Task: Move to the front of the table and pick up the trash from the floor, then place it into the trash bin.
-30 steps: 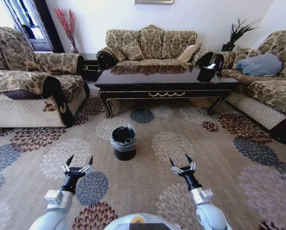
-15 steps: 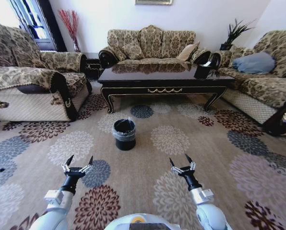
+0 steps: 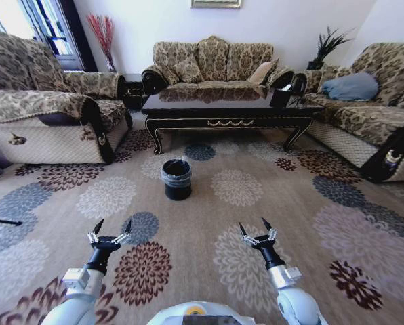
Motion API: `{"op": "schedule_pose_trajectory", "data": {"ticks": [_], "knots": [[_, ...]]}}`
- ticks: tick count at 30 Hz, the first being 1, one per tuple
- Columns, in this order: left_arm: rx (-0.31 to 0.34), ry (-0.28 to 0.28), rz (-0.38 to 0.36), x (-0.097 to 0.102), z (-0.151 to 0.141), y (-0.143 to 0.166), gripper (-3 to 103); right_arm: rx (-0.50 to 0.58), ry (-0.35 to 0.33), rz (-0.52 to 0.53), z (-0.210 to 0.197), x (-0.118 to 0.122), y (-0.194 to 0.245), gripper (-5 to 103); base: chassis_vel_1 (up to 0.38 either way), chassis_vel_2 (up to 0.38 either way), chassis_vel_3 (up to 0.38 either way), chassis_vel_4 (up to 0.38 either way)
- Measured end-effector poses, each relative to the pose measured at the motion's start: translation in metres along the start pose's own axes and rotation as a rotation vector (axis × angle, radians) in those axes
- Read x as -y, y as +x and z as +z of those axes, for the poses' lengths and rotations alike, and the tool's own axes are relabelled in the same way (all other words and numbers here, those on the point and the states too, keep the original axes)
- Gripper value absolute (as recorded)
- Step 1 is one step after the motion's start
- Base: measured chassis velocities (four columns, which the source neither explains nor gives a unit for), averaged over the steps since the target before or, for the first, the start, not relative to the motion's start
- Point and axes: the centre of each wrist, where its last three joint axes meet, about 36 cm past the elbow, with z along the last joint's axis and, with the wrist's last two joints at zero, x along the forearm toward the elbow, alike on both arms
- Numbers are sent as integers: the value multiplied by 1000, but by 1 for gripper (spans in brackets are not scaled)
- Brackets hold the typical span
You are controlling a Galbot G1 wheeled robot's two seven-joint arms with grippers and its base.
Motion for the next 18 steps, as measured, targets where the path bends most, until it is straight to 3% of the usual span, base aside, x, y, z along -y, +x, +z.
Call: {"op": "schedule_pose_trajectory", "data": {"ticks": [18], "knots": [[0, 0, 0, 0, 0, 0, 100, 0, 0, 0, 0, 0, 0, 100, 177, -178, -188, 178]]}}
